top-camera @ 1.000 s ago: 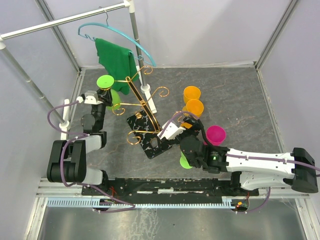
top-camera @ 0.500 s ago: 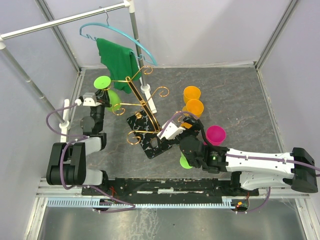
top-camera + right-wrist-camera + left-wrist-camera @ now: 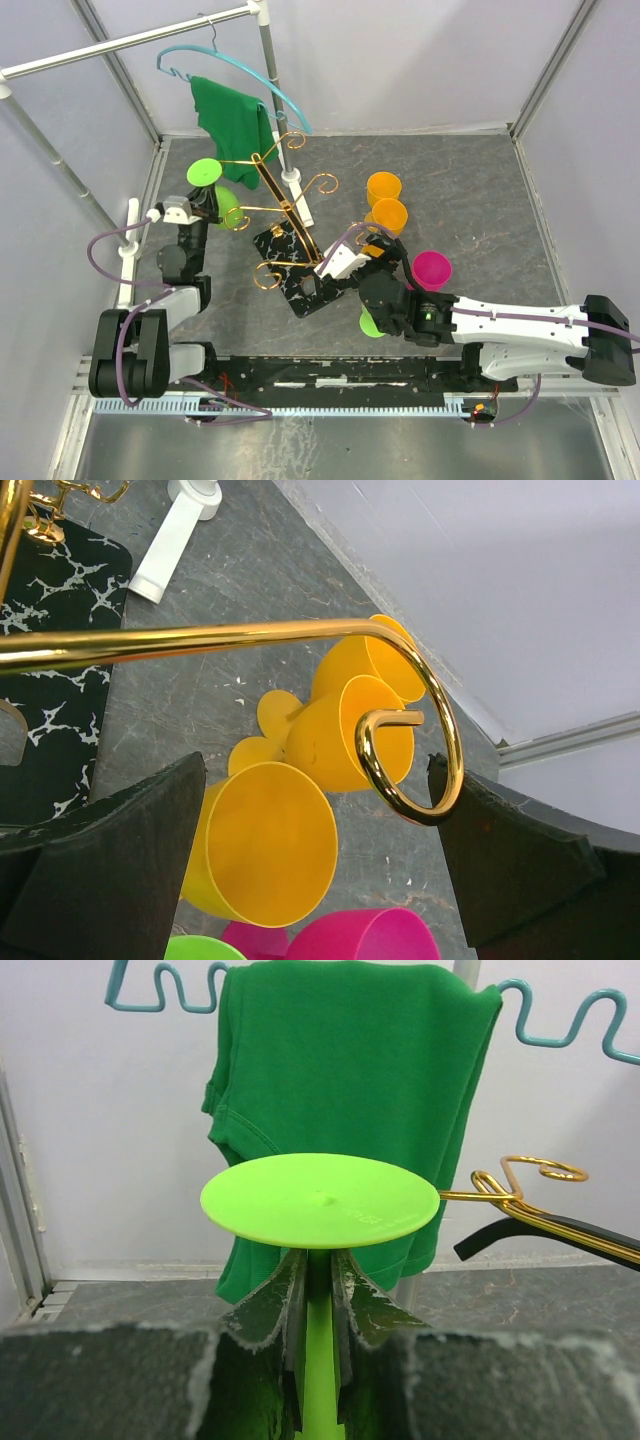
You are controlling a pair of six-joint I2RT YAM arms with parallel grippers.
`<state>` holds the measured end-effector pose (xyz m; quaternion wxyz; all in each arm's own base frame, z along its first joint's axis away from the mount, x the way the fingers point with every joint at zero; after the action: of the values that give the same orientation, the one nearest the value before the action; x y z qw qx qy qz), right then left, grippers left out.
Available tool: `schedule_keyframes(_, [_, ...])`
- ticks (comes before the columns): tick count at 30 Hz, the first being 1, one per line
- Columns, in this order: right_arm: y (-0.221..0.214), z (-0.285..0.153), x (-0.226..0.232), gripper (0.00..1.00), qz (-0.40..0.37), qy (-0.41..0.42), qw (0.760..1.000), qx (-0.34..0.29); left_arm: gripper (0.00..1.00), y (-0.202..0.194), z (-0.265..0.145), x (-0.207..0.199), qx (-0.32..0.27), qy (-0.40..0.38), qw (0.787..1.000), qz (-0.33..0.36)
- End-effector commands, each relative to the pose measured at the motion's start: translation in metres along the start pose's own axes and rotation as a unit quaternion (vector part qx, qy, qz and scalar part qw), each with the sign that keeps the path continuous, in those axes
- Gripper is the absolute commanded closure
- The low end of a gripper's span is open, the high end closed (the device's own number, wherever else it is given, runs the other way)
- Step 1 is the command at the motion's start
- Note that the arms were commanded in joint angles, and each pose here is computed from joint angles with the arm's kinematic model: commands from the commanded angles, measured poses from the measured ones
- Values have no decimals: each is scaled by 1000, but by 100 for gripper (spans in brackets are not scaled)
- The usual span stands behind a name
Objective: Place the wine glass upside down on the wine glass rack
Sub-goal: Turn the wine glass upside down at the wine rack, then pick up the wine glass at the center of the board.
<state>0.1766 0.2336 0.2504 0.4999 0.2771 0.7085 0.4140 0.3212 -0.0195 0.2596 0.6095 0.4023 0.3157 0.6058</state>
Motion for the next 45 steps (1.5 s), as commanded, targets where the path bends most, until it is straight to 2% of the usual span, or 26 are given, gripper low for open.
schedule_keyframes(1, [12,-1,-6,0,32,-10,999,-13,86,13,0,-9,-26,-37,999,5])
schedule_keyframes(4, [11,0,-7,0,32,-15,999,-11,84,11,1,-14,-23,-57,998,-1])
schedule_keyframes(11, [14,-1,-7,0,48,-20,999,0,72,2,6,-21,-13,-81,997,-12])
schedule_keyframes(16, [18,-4,-11,0,68,-20,997,4,53,0,-3,-17,-6,-61,998,-9])
schedule_keyframes(19, [24,-7,-16,0,90,-17,996,1,47,-2,-8,-13,12,-43,999,-11])
schedule_keyframes(25, [40,-19,-42,0,134,-56,989,11,21,-12,-35,-2,82,24,995,-54])
schedule_keyframes(31, [48,-33,-62,0,179,-64,981,29,0,-18,-74,2,160,85,978,-105])
schedule_keyframes(35, [50,-36,-64,0,201,-53,978,30,1,-19,-98,16,211,169,954,-128])
schedule_keyframes(40, [47,-36,-69,0,202,-65,976,52,1,0,-105,33,261,253,922,-130])
schedule_keyframes(45, [38,-30,-70,0,231,-53,969,71,1,36,-90,45,321,277,901,-95])
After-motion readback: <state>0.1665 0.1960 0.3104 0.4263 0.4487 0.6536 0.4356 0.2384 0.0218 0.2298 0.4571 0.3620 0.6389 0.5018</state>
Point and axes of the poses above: each gripper's point midway between its finger pads, its own z axis out along the fingers, its own x axis along the line the jaws close on, y = z × x, the point moved 5 cm from there along -z, back along the fingers, and after that the axes turned 11 degrees about z, right-handed, at the moved point
